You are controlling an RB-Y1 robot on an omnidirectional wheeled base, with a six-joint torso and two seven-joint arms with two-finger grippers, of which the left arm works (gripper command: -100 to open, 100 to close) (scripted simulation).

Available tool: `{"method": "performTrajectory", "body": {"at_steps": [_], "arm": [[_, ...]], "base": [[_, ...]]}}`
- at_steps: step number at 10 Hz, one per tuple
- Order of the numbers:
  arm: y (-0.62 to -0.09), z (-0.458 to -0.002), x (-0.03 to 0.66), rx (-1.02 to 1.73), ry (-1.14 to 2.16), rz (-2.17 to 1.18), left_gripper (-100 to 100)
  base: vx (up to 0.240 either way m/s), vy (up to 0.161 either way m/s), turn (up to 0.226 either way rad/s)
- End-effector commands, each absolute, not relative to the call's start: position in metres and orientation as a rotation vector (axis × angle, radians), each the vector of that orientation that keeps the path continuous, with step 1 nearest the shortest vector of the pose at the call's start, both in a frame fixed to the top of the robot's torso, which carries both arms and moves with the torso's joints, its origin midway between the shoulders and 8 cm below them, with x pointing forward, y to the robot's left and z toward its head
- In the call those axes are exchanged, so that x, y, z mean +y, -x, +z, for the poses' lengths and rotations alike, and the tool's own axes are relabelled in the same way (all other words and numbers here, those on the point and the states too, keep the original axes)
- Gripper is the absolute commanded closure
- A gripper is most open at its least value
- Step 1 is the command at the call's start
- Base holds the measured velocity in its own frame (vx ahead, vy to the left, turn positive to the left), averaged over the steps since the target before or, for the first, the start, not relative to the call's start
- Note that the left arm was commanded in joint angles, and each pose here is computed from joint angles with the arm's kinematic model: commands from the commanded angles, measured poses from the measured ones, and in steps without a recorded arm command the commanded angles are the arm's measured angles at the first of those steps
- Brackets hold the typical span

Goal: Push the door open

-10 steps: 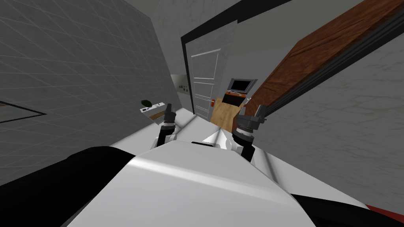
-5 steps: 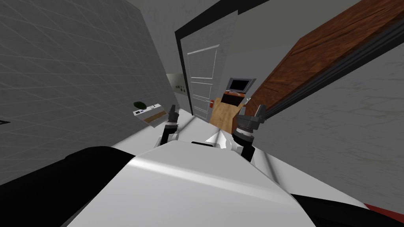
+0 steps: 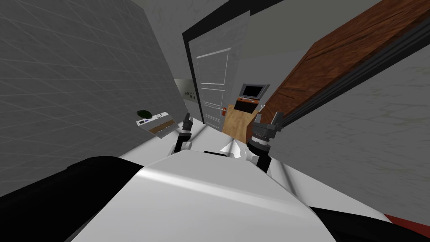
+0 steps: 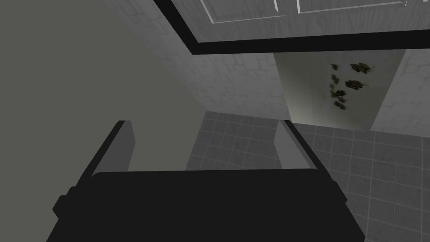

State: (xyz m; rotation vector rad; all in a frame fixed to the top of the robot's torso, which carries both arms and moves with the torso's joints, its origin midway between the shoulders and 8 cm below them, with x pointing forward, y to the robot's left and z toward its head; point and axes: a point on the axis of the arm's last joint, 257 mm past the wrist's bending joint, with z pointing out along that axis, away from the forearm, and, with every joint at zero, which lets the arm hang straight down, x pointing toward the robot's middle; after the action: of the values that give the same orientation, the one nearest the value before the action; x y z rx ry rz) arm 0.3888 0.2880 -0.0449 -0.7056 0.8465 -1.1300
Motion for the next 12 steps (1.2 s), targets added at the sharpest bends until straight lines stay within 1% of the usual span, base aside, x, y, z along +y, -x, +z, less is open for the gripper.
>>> {"method": "performTrajectory", "body": {"at_steps": [1,12], "arm": [[-0.395,-0.056,0.284,0.863,0.724,-1.143,-100],[-0.445,-0.131,0.254,0.993,0.855,-1.228,-100]], "base": [[0.095,-0.002,-0.066],[0.1,-0.003,-0.063]]}}
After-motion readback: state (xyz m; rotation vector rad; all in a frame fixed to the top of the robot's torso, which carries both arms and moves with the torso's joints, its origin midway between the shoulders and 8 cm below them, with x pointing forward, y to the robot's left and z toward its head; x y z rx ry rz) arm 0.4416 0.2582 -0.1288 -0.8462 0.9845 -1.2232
